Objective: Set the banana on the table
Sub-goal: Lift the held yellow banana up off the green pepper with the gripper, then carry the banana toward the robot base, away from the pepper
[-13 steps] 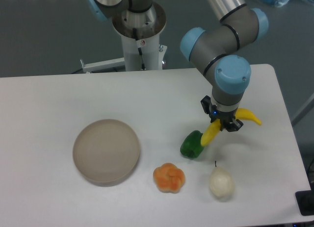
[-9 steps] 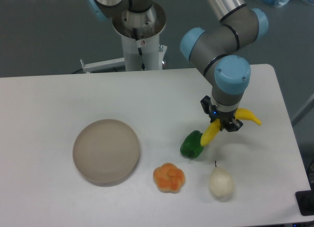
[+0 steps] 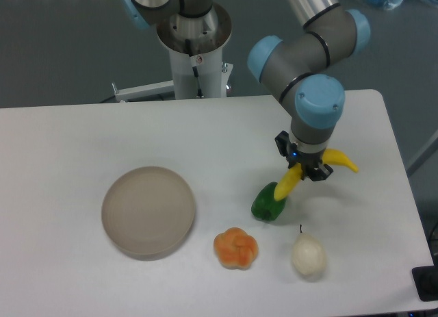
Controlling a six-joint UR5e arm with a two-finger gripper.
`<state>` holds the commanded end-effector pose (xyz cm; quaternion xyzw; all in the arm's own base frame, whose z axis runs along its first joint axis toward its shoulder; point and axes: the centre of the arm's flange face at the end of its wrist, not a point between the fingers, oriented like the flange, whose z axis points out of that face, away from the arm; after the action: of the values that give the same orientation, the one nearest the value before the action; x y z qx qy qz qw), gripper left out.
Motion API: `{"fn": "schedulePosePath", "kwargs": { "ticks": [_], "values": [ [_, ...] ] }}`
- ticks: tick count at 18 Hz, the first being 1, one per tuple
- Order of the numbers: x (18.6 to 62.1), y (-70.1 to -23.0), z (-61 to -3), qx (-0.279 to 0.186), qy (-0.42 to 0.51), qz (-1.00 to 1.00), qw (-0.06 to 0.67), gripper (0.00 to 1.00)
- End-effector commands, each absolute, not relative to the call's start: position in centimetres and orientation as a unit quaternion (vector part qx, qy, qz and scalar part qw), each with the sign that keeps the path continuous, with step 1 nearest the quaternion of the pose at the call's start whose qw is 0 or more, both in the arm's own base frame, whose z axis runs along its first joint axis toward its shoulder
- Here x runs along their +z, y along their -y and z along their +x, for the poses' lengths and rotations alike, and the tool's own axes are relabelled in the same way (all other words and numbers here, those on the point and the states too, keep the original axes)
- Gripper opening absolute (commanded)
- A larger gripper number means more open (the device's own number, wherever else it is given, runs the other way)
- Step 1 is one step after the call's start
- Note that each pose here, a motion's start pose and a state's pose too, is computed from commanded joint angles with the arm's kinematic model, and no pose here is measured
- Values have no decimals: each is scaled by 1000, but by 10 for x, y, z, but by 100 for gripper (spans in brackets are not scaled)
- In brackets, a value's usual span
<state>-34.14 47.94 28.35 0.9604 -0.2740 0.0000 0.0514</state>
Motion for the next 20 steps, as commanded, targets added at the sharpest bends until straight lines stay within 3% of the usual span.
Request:
{"fn": "schedulePosePath", "kwargs": {
  "ticks": [8, 17, 18, 20],
  "values": [
    [262, -428, -281, 35, 319, 945, 67, 11],
    [215, -388, -228, 28, 336, 939, 69, 13],
    [214, -391, -223, 27, 339, 938, 69, 16],
    [212, -393, -220, 28, 342, 937, 69, 30]
  ]
}}
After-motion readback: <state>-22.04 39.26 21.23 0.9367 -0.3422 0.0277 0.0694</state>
